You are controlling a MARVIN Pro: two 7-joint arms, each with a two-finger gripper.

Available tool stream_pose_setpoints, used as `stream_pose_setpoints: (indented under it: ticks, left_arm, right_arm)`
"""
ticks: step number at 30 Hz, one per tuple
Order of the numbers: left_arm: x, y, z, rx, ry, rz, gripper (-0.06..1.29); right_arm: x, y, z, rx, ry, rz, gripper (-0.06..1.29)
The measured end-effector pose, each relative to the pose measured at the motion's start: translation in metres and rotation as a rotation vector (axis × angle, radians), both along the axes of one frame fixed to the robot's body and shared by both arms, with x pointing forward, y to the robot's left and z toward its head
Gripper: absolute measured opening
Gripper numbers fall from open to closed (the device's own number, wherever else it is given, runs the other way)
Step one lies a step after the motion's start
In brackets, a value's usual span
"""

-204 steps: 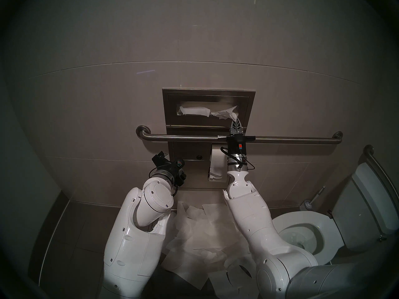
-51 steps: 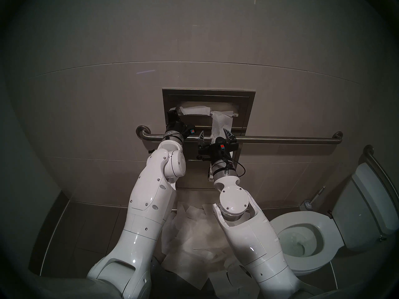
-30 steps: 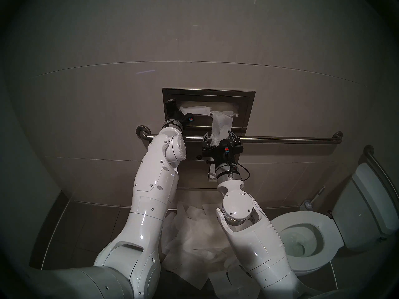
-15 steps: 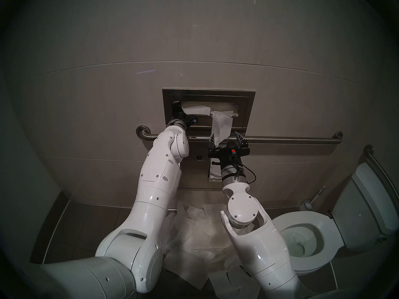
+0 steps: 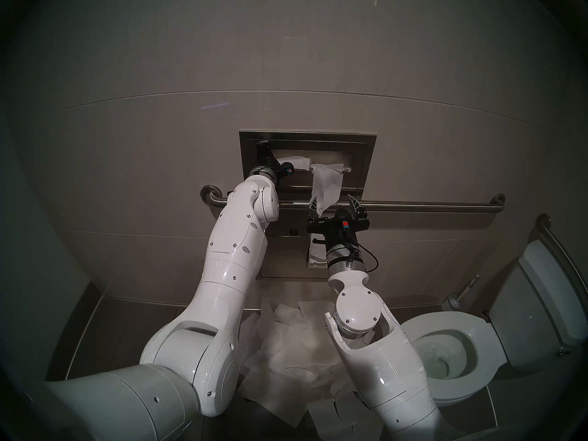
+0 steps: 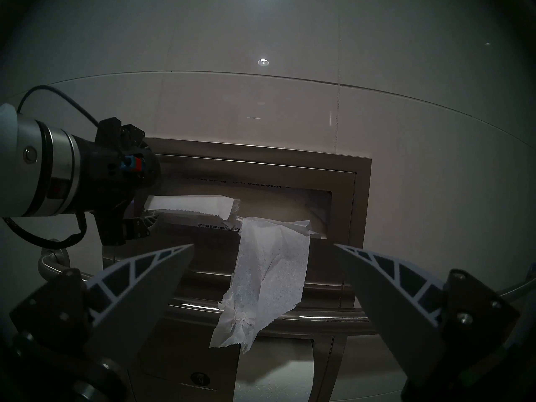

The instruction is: Take out a toilet seat cover

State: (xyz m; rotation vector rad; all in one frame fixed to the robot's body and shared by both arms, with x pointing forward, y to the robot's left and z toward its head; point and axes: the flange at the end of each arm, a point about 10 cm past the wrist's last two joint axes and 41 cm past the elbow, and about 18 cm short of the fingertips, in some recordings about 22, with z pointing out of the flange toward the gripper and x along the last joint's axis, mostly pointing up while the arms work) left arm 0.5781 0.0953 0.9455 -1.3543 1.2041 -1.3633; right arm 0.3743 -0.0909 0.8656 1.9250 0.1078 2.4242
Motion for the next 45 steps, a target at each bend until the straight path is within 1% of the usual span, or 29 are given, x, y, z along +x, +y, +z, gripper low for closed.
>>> stream_pose_setpoints:
  ticks: [4, 7, 11, 20, 24, 26, 27, 29, 30, 32, 33, 34, 40, 45]
  left_arm:
    - [0.005, 0.001, 0.001, -0.002, 0.007, -0.002, 1.26]
    - [0.011, 0.001, -0.004, -0.008, 0.032, -0.004, 1.26]
    - [0.018, 0.001, -0.003, -0.033, 0.051, -0.010, 1.26]
    - [0.031, -0.002, -0.007, -0.080, 0.100, -0.023, 1.25]
    - [0.035, -0.006, -0.006, -0.090, 0.106, -0.033, 1.22]
    - [0.036, -0.007, -0.017, -0.094, 0.139, -0.033, 1.22]
    - [0.036, -0.005, -0.026, -0.094, 0.157, -0.031, 1.22]
    - [0.040, -0.005, -0.023, -0.095, 0.154, -0.033, 1.22]
    - [0.041, -0.006, -0.024, -0.095, 0.156, -0.033, 1.13]
    - [0.043, -0.006, -0.024, -0.097, 0.157, -0.032, 0.00]
    - [0.044, -0.006, -0.023, -0.098, 0.157, -0.031, 0.02]
    - [0.047, -0.006, -0.022, -0.100, 0.155, -0.031, -0.02]
    - [0.053, -0.009, -0.021, -0.095, 0.121, -0.022, -0.02]
    - [0.052, -0.014, -0.019, -0.098, 0.091, -0.019, -0.02]
  right_arm:
    - [-0.001, -0.002, 0.002, 0.004, -0.006, -0.008, 1.25]
    - [-0.002, -0.004, 0.004, 0.008, -0.013, -0.015, 1.25]
    - [-0.004, -0.005, 0.007, 0.012, -0.022, -0.021, 1.25]
    - [-0.008, -0.002, 0.010, 0.011, -0.029, -0.008, 1.25]
    - [-0.009, 0.000, 0.009, 0.009, -0.027, -0.002, 1.25]
    - [-0.010, 0.001, 0.009, 0.009, -0.026, 0.001, 1.25]
    - [-0.010, 0.002, 0.009, 0.008, -0.025, 0.003, 1.25]
    - [-0.010, 0.003, 0.008, 0.008, -0.025, 0.005, 1.25]
    - [-0.010, 0.002, 0.008, 0.008, -0.024, 0.005, 1.25]
    - [-0.010, 0.002, 0.008, 0.008, -0.023, 0.004, 1.25]
    - [-0.010, 0.002, 0.008, 0.009, -0.023, 0.003, 1.25]
    - [-0.010, 0.001, 0.008, 0.009, -0.023, 0.001, 1.25]
    - [-0.008, 0.001, 0.007, 0.011, -0.017, 0.004, 1.25]
    - [-0.006, 0.009, 0.003, 0.014, -0.003, 0.033, 1.25]
